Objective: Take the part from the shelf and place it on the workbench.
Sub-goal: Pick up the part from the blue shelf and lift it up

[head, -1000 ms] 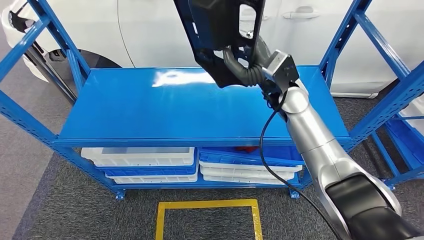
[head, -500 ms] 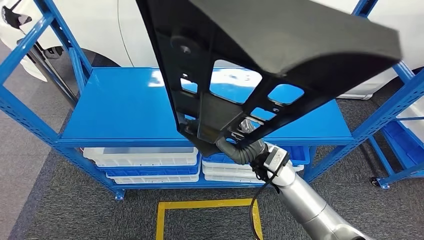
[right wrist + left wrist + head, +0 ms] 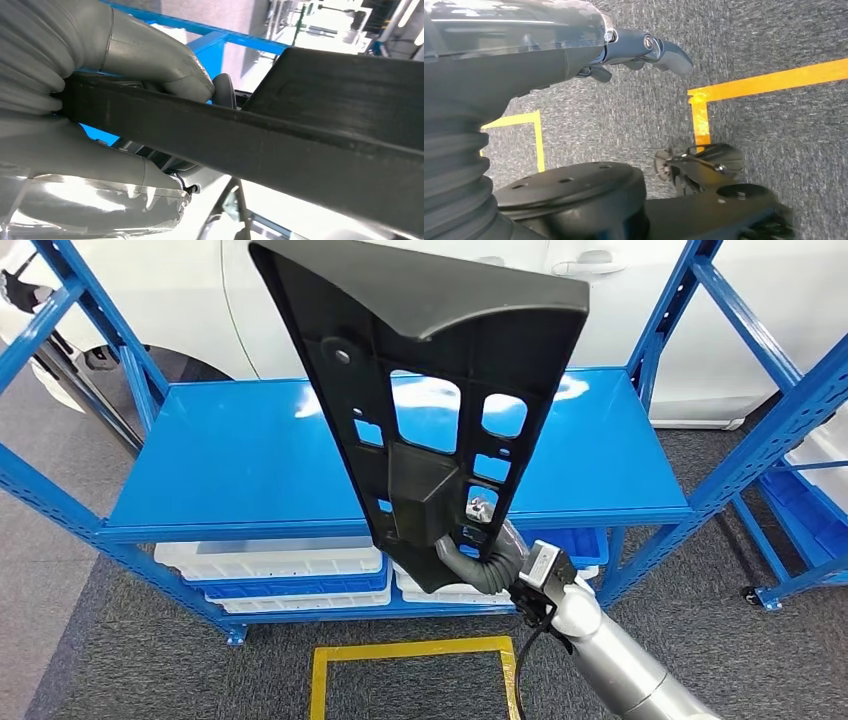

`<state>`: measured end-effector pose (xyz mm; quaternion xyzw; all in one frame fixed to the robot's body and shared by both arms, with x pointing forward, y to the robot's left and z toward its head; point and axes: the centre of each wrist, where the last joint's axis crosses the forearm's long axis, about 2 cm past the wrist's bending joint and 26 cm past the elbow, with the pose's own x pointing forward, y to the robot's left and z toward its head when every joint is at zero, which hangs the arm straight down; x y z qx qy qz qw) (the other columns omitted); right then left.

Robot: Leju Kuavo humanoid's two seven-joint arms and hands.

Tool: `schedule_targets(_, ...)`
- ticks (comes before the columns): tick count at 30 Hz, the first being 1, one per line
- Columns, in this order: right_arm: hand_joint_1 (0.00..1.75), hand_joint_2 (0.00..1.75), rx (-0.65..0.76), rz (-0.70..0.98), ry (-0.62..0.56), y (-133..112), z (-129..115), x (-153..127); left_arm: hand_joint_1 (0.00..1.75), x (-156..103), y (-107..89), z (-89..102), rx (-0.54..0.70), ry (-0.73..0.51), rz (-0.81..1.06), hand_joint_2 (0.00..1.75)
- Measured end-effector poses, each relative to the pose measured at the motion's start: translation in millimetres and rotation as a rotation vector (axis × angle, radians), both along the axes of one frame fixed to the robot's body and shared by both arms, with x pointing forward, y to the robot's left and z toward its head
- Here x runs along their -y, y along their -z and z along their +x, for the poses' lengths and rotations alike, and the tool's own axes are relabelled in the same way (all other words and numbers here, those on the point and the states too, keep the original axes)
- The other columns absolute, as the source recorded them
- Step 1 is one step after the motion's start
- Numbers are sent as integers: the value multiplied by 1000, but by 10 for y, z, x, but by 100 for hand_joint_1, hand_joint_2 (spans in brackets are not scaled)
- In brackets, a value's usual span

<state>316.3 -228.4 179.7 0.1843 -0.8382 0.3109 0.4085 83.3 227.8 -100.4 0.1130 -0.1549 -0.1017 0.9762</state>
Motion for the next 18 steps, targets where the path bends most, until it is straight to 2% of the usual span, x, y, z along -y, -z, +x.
schedule_targets(7,166,175,-35,-1,33,122,-86,94,0,10,-1,6,-6,1,-16,175)
schedule_targets(18,166,175,-40,36,77,151,-142,191,0,30,-9,38,-3,15,-30,175)
